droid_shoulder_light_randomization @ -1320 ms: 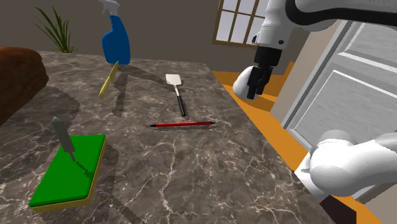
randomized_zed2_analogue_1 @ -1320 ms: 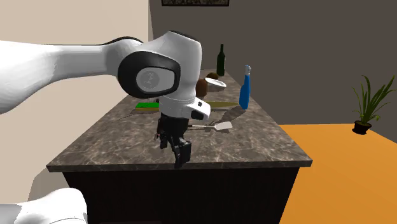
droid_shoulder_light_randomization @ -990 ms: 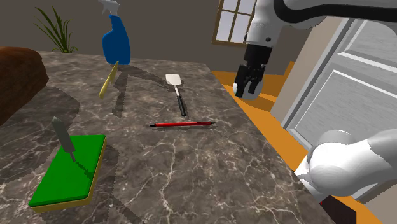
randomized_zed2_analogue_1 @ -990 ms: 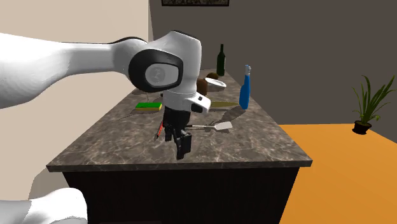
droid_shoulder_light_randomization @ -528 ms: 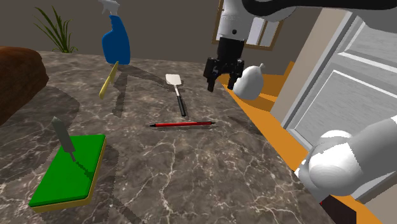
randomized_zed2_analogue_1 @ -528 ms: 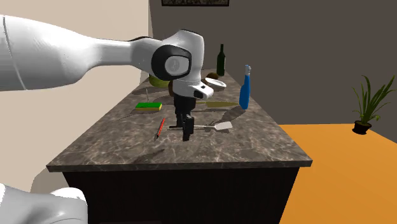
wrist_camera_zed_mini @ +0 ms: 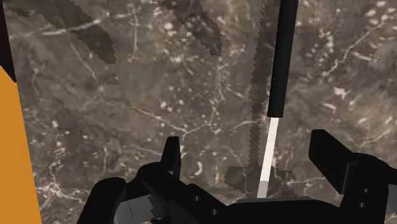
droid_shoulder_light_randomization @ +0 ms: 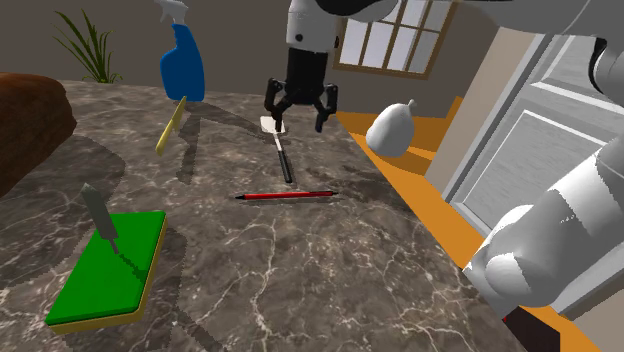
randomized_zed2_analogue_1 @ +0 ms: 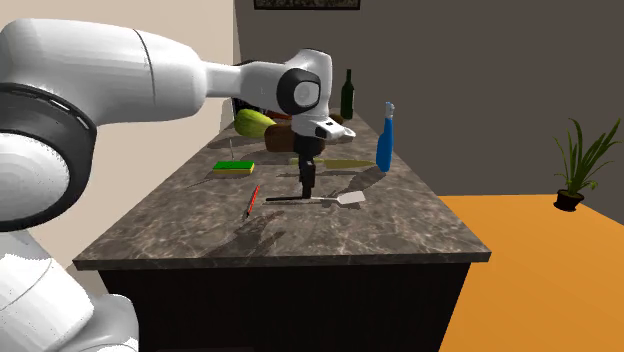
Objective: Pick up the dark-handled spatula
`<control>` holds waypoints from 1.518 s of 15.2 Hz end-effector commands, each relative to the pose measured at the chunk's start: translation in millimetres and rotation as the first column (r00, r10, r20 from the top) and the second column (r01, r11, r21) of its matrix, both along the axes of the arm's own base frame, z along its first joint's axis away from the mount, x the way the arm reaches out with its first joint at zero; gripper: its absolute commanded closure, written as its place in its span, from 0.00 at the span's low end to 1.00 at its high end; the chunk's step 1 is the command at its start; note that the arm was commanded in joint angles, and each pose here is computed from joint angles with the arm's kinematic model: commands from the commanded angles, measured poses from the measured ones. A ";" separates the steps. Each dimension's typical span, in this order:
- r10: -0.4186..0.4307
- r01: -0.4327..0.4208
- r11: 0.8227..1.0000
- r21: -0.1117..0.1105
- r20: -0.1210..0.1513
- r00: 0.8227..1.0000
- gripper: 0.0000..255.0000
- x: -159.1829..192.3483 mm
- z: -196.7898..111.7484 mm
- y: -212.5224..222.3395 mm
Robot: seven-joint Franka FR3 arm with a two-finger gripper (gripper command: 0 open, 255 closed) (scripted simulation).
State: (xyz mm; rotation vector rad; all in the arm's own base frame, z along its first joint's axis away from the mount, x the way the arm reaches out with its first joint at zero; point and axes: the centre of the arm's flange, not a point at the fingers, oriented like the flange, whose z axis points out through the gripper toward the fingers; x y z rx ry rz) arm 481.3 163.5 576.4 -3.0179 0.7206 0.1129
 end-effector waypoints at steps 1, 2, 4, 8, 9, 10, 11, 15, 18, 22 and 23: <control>-0.064 0.064 0.998 -0.013 0.001 0.998 0.00 25.2 0.1 10.3; -0.094 0.094 0.995 -0.020 0.002 0.996 0.00 37.3 0.1 15.7; -0.107 0.107 0.994 -0.023 0.003 0.994 0.00 42.8 -5.2 17.9; -0.107 0.107 0.994 -0.023 0.003 0.994 0.00 42.8 -26.4 17.9; -0.107 0.107 0.994 -0.023 0.003 0.994 0.00 42.8 -31.6 17.9; -0.107 0.107 0.994 -0.023 0.003 0.994 0.00 42.8 -36.9 17.9; -0.107 0.107 0.994 -0.023 0.003 0.994 0.00 42.8 -40.0 17.9; -0.107 0.107 0.994 -0.023 0.003 0.994 1.00 43.4 -40.0 17.6; -0.107 0.107 0.994 -0.023 0.003 0.994 1.00 43.4 -40.0 17.5; -0.107 0.107 0.994 -0.023 0.003 0.994 1.00 42.8 -40.0 17.9; -0.107 0.107 0.994 -0.023 0.003 0.994 1.00 42.8 -34.7 17.9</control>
